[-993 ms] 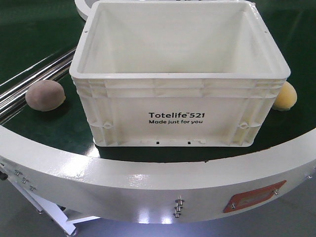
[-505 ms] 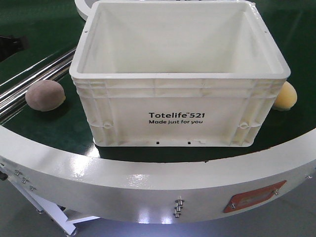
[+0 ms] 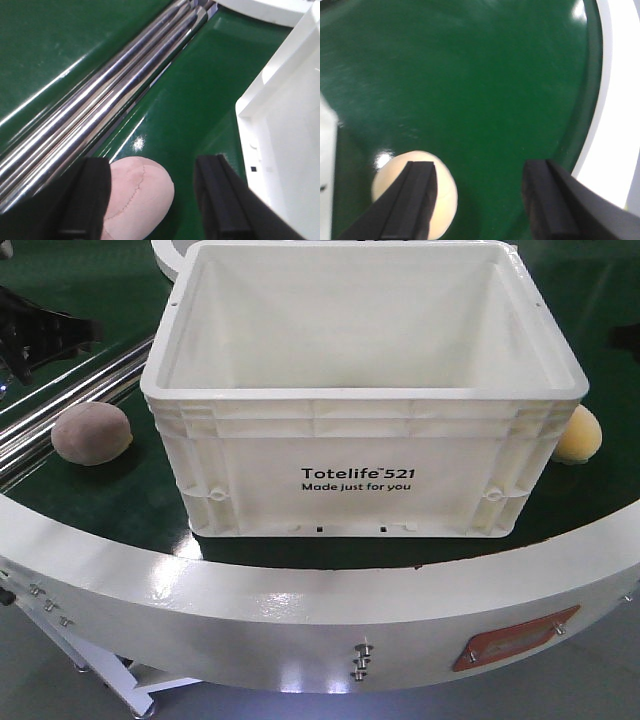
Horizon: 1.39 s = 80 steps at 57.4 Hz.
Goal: Place moving items into box and shelve
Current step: 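Lower left gripper onto pink ball and right gripper onto yellow ball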
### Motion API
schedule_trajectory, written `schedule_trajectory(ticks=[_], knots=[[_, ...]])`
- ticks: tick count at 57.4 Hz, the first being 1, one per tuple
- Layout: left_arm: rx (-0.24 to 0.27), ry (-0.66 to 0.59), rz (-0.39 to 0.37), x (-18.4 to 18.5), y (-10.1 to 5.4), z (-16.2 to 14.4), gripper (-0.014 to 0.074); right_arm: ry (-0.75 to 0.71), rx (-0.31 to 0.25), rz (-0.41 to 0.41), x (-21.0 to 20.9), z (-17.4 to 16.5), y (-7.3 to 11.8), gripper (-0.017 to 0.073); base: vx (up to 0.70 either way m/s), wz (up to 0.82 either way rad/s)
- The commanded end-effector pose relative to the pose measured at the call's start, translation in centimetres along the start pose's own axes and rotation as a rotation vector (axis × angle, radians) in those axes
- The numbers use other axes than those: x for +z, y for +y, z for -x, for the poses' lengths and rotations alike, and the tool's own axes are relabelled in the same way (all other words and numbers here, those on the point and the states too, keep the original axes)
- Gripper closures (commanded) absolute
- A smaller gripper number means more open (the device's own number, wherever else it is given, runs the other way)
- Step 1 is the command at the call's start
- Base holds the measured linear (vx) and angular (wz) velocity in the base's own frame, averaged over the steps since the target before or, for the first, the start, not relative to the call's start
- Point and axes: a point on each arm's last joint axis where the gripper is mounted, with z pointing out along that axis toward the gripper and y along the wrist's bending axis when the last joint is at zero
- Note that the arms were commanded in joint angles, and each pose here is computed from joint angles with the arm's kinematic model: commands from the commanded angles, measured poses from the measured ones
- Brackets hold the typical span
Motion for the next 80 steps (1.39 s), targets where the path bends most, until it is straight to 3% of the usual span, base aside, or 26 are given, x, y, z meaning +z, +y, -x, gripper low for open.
schedule_trajectory(ticks=[1,13,19,28,56,72,80], knots=[[0.004,-0.115,-0.014,-1.1,-0.3,1.9,0.0058,-0.106,0.056,-0.009,0.0,1.7,-1.4,0.0102,0.00,0.00],[-0.026,-0.024,-0.009,1.7,-0.2,0.6,0.0055,-0.063,0.028,-0.004,2.3,0.9,-1.1,0.0102,0.00,0.00],[-0.059,-0.018,-0.008,2.5,-0.2,0.4,0.0055,-0.070,-0.038,0.021,2.8,0.8,-0.2,0.0102,0.00,0.00],[-0.059,-0.022,-0.007,3.5,-0.1,0.2,0.0055,-0.048,-0.142,0.044,4.2,0.2,0.6,0.0102,0.00,0.00],[-0.061,0.101,0.008,7.3,0.1,-2.2,0.0054,0.073,-0.043,0.124,8.6,-2.6,2.0,0.0095,0.00,0.00],[-0.061,0.053,0.004,8.3,0.1,-2.1,0.0078,0.076,0.048,0.156,10.6,-3.6,2.6,0.0119,0.00,0.00],[-0.061,0.021,0.001,8.3,0.1,-1.8,0.0144,0.065,0.093,0.165,11.0,-3.7,2.8,0.0176,0.00,0.00]])
